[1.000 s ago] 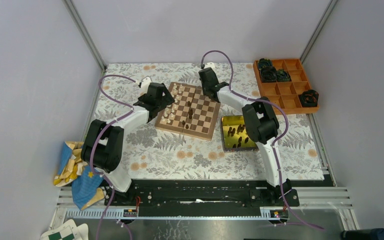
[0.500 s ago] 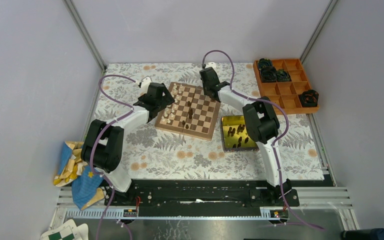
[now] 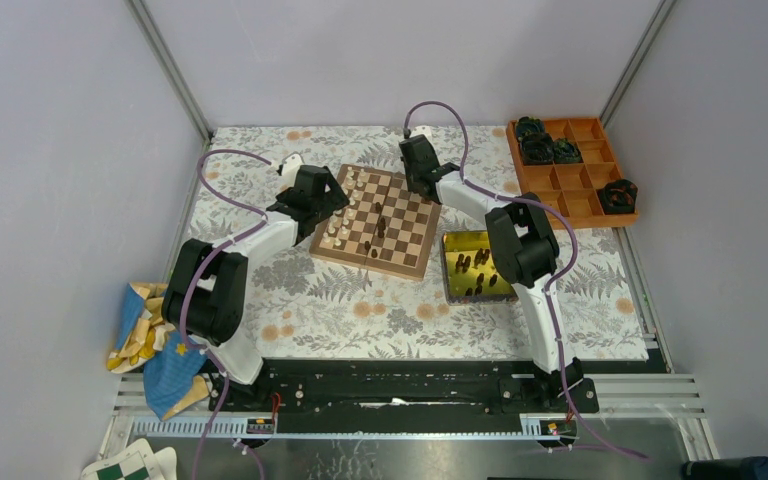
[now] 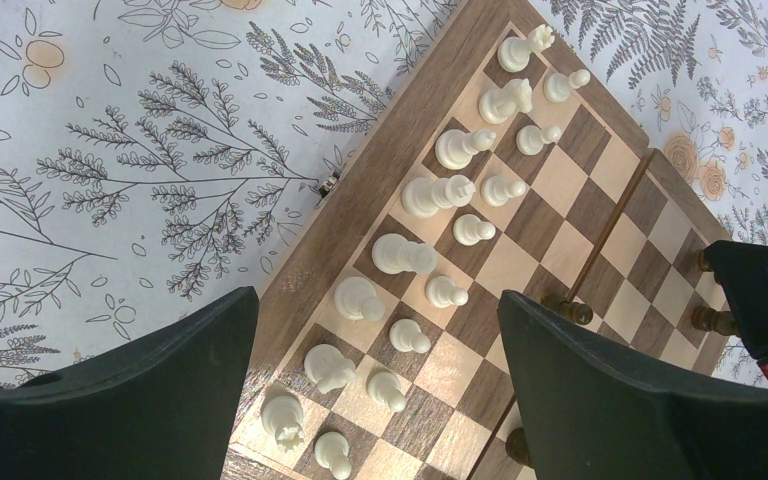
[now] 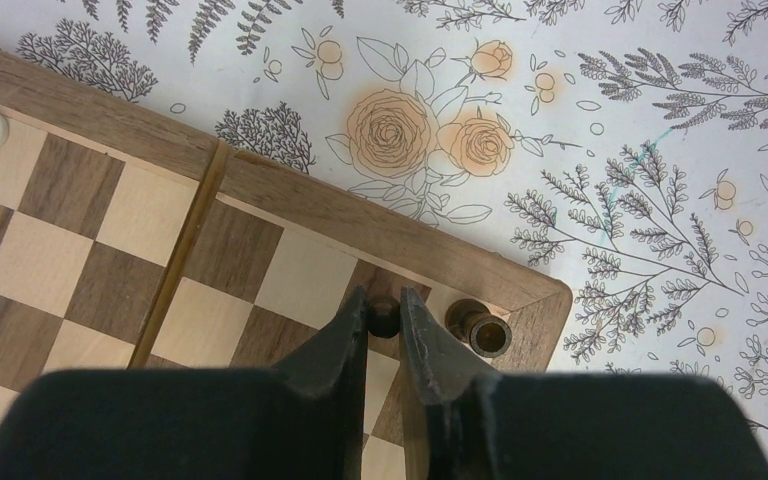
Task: Set up the chess pieces on the board
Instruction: Place the chess piece on the chessboard.
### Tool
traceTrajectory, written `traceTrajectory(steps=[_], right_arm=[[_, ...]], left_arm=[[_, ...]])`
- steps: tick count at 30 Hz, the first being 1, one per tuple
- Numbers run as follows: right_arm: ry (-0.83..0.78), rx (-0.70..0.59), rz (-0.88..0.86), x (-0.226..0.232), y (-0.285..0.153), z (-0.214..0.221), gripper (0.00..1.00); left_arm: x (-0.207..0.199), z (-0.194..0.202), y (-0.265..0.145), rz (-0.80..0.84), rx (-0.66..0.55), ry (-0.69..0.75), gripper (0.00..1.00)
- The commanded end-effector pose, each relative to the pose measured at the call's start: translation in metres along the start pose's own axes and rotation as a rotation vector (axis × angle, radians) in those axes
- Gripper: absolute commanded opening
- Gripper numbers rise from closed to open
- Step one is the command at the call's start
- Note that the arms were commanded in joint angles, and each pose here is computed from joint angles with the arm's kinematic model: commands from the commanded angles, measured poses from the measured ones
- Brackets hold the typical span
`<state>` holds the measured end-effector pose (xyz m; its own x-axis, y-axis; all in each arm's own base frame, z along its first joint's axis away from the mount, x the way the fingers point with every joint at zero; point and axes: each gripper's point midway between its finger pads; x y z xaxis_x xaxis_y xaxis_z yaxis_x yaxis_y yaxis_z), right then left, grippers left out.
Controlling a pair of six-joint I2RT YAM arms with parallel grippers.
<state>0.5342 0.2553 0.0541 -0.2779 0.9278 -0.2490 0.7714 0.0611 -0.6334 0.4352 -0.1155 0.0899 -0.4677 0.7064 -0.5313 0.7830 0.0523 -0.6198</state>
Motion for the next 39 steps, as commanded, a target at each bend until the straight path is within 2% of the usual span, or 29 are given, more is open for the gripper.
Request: traceTrajectory(steps=[1,15,26,34,39], right_arm=[[0.016,-0.018,-0.002,-0.004,0.000,-0.010,0.14],[0.007,-0.018,-0.004,-0.004,0.000,-0.013,0.31],[0.001,-0.060,-0.005,-0.008,-0.009,-0.030,0.32],[-0.016,-0.141,-0.020,-0.014,-0.035,-0.061,0.33],[-0.058,-0.182,-0.054,-0.002,-0.056,-0.073,0.34]], left_arm=[[-0.011,-0.006,0.003,0.034,-0.025,-0.025,0.97],[-0.011,-0.006,0.003,0.034,-0.022,-0.023,0.97],[-0.012,-0.007,0.002,0.036,-0.026,-0.024,0.97],[-0.012,-0.008,0.002,0.033,-0.029,-0.022,0.97],[-0.012,-0.009,0.001,0.031,-0.033,-0.023,0.97]])
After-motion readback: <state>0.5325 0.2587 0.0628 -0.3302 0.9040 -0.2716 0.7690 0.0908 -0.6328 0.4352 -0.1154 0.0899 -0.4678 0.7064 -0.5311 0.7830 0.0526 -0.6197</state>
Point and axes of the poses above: each gripper's point midway between its finger pads, its own y axis out along the fingers, its own x axis along the line the jaws close on, z = x × y, and after that the axes turned 13 degrees about -y, right-handed
